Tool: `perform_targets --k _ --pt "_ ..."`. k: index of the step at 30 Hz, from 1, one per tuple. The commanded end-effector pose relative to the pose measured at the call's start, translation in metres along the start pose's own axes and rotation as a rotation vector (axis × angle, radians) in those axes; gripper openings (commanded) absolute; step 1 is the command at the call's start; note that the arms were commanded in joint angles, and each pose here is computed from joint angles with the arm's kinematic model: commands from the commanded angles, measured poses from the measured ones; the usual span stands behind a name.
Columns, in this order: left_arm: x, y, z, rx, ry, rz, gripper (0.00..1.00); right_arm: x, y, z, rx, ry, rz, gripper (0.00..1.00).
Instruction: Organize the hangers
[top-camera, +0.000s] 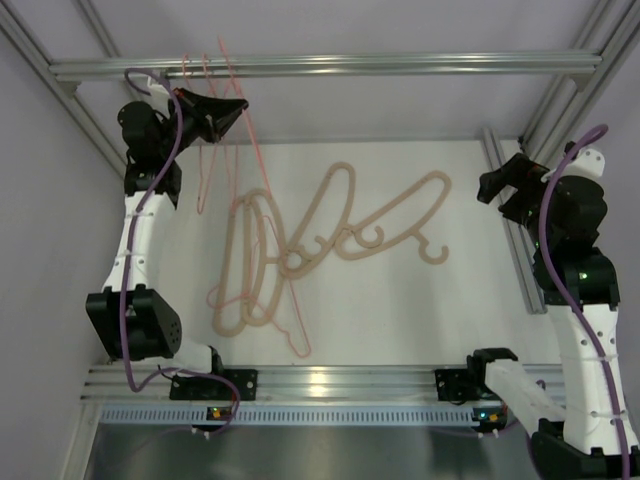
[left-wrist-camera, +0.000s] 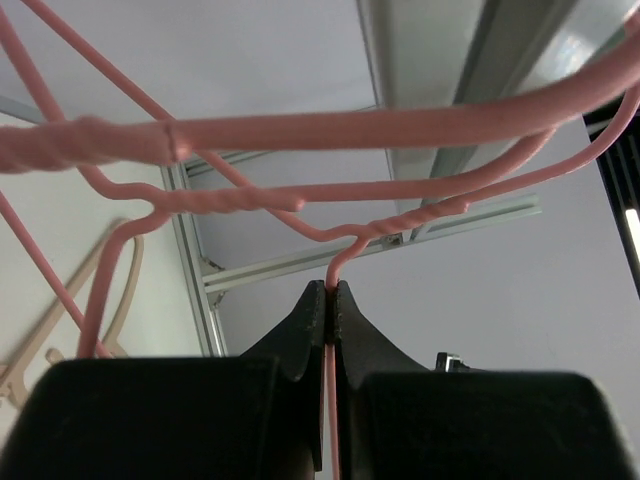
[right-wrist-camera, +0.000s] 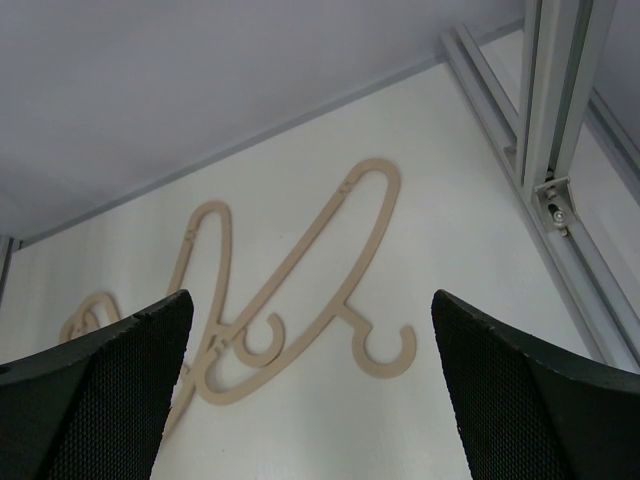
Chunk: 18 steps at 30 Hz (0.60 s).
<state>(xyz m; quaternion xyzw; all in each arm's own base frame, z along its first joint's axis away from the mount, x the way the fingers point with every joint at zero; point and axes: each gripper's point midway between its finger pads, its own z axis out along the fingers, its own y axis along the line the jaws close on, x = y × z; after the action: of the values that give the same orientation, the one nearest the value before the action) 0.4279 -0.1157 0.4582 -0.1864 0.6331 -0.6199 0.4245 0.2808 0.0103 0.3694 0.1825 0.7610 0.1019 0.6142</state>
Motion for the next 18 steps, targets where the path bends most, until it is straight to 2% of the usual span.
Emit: perform_targets --k 1,10,18 --pt "0.0 0.006 0.002 -0.008 -0.001 0.007 0.0 -0.022 0.001 -0.009 -0.001 -0.069 -0.008 0.99" --pt "0.001 0.035 0.005 -0.03 -0.002 -0.057 0.0 -0.02 -0.001 -0.009 0.007 -0.067 -0.013 1.0" --pt "-0.002 0.039 -0.01 -0.051 -0.038 -0.038 0.0 -0.017 -0.004 -0.007 0.017 -0.06 -0.019 0.99"
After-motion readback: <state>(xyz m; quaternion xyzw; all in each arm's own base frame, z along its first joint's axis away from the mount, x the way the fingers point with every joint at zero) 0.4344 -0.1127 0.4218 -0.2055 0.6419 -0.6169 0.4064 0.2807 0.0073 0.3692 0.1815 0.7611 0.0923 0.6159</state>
